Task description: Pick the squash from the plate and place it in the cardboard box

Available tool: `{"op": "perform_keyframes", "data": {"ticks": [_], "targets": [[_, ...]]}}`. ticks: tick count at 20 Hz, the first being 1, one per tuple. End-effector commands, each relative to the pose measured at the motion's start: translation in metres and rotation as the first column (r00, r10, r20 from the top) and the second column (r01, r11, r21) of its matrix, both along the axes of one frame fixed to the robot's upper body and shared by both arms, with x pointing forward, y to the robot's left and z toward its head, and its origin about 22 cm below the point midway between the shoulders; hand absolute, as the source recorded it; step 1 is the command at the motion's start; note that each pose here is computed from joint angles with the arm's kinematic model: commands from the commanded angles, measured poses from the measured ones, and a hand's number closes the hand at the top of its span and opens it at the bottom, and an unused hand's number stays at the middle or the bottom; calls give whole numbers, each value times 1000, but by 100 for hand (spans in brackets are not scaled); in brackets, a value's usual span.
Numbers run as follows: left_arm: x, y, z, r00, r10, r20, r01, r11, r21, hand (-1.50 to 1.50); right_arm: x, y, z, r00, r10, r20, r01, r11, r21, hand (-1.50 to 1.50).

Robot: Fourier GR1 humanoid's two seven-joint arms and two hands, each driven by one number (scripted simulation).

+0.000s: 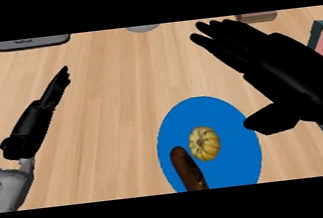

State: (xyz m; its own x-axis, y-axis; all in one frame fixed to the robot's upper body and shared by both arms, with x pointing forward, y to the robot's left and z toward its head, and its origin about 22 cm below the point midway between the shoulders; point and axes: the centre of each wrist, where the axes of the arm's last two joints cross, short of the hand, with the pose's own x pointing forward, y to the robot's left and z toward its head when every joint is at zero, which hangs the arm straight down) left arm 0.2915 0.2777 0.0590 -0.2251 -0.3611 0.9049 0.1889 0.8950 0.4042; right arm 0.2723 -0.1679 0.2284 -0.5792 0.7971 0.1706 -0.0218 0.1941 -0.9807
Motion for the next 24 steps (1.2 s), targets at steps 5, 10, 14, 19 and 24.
{"op": "perform_keyframes", "data": {"ticks": [5,10,14,19,24], "targets": [[0,-7,9,999,-47,8,47,999,-5,0,-41,52,5,997,-63,-39,39,894,-446,-150],[12,-14,9,999,-34,5,34,999,-1,0,-51,96,-17,989,-100,-105,7,758,-653,-150],[1,-10,9,999,-48,5,48,999,-12,0,-49,129,-33,981,-140,-133,-1,687,-727,-150],[1,-14,11,999,-37,7,37,999,-10,0,-50,156,-68,970,-214,-112,44,612,-789,-150],[-5,4,8,1000,-23,-2,23,1000,2,0,-54,165,-86,952,-284,-117,70,571,-818,-150]]}}
